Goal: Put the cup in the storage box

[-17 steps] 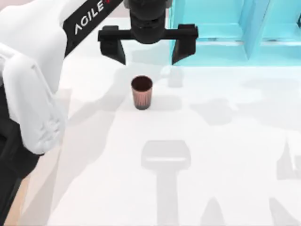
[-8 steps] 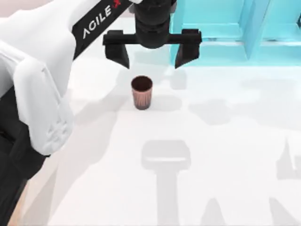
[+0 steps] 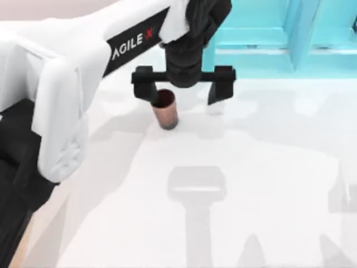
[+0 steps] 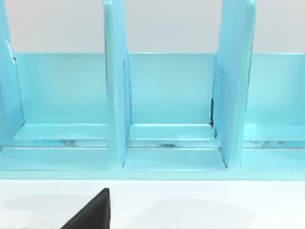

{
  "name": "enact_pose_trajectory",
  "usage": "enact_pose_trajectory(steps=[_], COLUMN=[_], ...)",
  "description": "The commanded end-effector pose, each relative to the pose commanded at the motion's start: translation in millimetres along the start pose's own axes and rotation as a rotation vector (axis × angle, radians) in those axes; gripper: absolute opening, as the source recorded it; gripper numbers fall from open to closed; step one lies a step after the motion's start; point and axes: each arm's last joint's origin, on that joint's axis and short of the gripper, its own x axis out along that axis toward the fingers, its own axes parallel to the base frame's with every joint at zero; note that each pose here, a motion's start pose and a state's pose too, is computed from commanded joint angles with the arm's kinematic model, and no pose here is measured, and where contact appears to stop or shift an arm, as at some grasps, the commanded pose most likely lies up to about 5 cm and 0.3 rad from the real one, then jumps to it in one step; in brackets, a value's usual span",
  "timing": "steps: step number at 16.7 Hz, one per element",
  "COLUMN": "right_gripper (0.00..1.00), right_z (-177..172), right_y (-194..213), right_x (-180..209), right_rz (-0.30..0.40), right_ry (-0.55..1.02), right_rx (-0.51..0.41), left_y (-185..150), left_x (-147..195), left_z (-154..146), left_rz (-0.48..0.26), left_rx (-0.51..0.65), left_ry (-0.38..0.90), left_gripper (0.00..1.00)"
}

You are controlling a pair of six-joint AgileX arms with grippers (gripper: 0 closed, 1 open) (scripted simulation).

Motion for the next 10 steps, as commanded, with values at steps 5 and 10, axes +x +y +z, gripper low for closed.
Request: enact_pose_trajectory(steps=[5, 10], right_gripper=[1.0, 1.0], right_z=[0.0, 0.0], right_y=[0.0, 0.0], right_x=[0.0, 0.0], right_rz=[0.0, 0.0], right_ry=[0.0, 0.0], right_rx=[0.0, 0.0], left_y=[1.2, 1.2], left_x=[12.6, 12.6], left_z=[-1.9, -1.9], left_rz=[0.001, 0.001], left_rx=[0.0, 0.0], left_ry=[0.002, 0.002], left_gripper=[1.0, 0.7])
